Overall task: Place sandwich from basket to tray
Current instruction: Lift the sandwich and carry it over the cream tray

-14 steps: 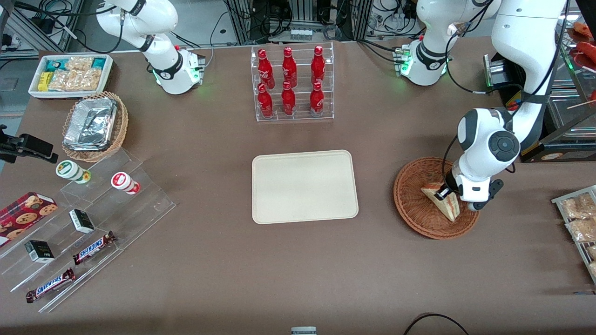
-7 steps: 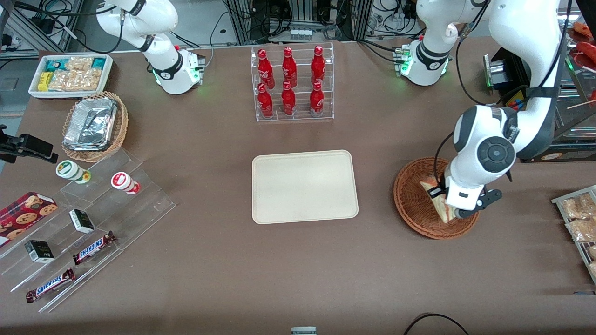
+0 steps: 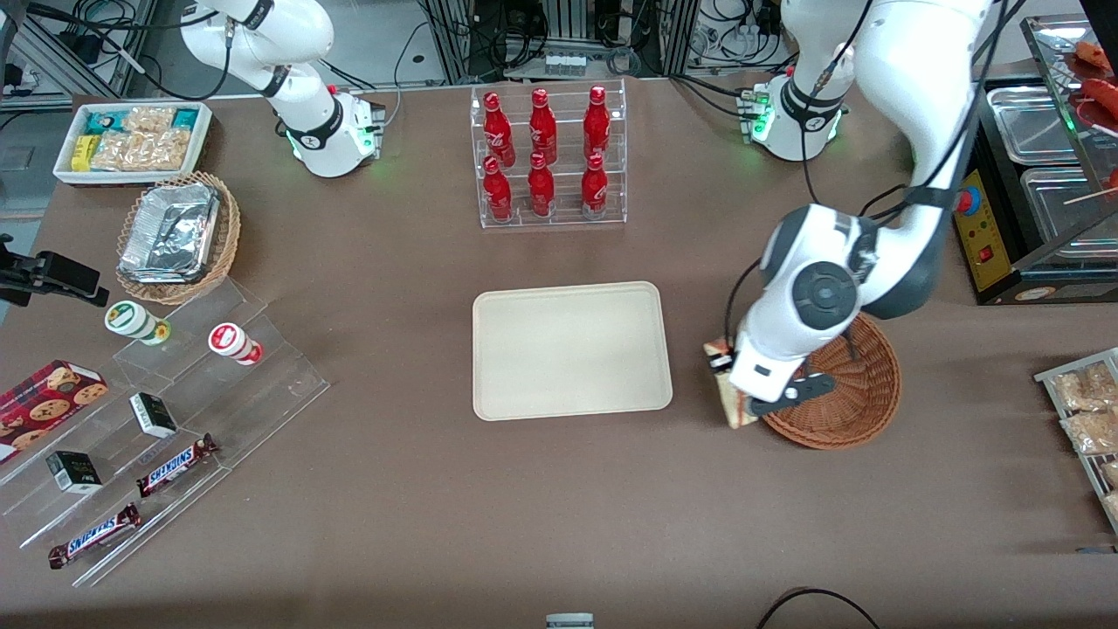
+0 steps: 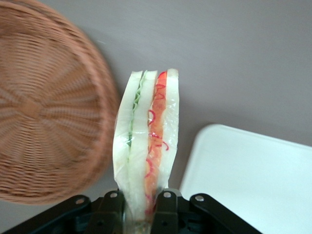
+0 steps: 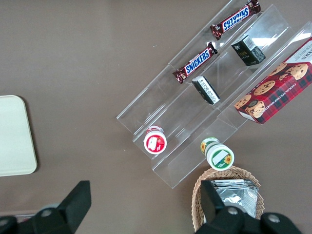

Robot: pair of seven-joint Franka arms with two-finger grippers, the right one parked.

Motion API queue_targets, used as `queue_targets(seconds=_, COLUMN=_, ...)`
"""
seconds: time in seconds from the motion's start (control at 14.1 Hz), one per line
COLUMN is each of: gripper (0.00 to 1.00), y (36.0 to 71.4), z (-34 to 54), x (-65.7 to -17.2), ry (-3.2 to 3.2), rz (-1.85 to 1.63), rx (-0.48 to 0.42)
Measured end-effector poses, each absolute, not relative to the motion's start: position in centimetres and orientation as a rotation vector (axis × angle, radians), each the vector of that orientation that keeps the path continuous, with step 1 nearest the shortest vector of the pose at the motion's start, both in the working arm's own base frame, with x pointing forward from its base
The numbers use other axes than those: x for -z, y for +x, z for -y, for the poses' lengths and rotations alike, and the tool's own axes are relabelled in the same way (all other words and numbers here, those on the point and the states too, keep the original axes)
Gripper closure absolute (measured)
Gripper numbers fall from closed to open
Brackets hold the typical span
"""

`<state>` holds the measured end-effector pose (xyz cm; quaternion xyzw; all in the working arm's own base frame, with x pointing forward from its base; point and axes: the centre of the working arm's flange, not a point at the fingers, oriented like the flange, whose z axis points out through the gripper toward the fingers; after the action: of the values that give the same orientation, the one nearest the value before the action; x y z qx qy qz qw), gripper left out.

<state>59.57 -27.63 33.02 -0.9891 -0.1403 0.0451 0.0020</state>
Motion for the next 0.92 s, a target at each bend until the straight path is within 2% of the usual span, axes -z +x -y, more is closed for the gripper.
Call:
queue_targets(seconds=0.5, gripper=0.82, y=56.1, z=41.4, x=-29.4, ry=-3.118, rz=0.397, rx=-0.163)
queue_targets(seconds=0.92, gripper=0.82, y=52.4, z=49.4, x=-26.8, ry=-3.12, rz=0.386, rx=-0.175)
